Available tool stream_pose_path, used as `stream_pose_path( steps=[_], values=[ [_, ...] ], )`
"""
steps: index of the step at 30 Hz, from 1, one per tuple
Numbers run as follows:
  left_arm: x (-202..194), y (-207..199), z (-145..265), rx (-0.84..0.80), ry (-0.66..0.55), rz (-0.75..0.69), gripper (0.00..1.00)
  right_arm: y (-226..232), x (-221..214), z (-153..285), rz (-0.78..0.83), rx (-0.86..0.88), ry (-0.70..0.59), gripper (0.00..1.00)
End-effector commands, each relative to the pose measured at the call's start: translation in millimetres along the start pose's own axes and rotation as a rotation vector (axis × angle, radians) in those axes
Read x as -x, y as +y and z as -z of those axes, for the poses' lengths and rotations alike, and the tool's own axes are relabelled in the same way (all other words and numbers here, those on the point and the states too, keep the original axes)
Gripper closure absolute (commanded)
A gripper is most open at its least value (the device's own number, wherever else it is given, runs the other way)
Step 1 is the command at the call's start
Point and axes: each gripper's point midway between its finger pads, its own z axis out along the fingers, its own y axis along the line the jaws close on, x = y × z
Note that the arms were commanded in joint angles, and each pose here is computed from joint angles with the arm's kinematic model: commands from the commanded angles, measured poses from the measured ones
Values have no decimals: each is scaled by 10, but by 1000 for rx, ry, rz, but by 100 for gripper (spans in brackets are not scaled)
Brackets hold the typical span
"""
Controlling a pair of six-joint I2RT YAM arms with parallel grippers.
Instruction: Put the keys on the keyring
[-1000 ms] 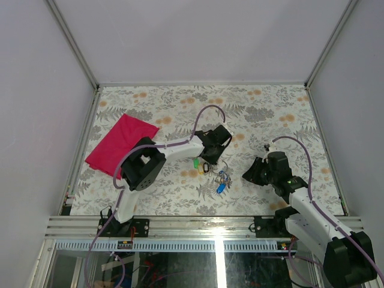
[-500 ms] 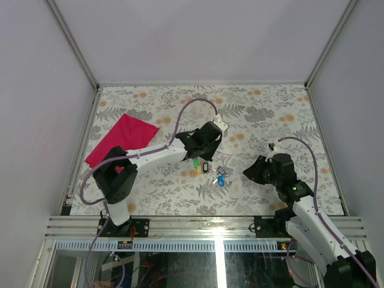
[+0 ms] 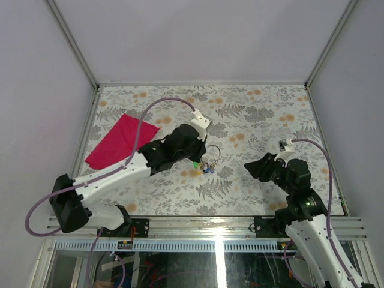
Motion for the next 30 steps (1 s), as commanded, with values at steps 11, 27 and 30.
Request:
stream_pose_path(
  steps=[11, 27, 30],
  values=[
    [517, -117, 992, -117, -261, 165, 100, 885, 305, 476, 264, 374, -68, 62],
    [664, -425, 1156, -287, -291, 190, 100, 1578, 541, 320, 225, 791, -33, 23],
    [685, -458, 1167, -301, -295, 187, 100, 1592, 490, 202, 215, 796, -7, 23]
  ],
)
